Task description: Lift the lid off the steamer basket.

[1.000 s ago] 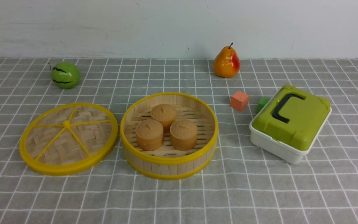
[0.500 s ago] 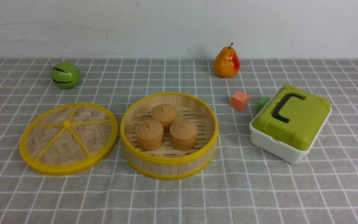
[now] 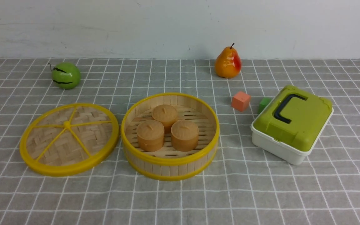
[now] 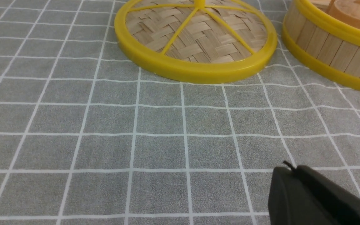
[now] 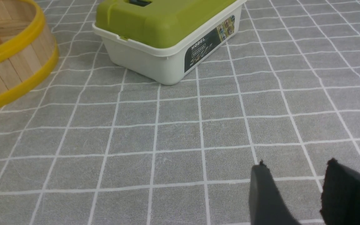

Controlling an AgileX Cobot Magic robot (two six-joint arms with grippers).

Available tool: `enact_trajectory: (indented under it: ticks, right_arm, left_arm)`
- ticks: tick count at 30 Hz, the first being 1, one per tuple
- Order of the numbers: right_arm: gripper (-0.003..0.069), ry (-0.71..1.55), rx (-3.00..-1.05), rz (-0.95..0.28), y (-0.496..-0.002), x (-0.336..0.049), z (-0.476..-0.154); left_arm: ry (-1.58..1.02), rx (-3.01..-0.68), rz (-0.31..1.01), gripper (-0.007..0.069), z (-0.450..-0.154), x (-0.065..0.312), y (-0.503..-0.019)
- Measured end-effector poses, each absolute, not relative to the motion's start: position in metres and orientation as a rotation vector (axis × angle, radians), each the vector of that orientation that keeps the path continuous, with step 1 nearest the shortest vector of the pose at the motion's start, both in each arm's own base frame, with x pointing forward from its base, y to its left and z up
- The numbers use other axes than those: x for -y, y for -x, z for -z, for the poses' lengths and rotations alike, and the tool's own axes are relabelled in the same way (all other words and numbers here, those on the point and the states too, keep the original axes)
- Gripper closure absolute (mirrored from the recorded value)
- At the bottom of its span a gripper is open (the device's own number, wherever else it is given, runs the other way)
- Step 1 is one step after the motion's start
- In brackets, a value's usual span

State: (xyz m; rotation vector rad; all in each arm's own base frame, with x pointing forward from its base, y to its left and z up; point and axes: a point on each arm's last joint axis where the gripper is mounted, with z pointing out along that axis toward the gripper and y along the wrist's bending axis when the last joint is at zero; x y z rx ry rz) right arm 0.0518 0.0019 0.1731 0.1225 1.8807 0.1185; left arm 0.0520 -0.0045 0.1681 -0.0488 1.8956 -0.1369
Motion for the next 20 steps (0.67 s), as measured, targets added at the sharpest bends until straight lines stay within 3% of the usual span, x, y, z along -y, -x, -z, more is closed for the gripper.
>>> enact_trajectory:
  ticks: [20]
  right_arm:
    - [0.0418, -0.122, -1.881, -0.119, -0.0518, -0.0019, -0.1731]
  left_arm:
    - [0.049, -1.896, 0.137, 0.0607, -0.1681, 0.0045, -0.0520]
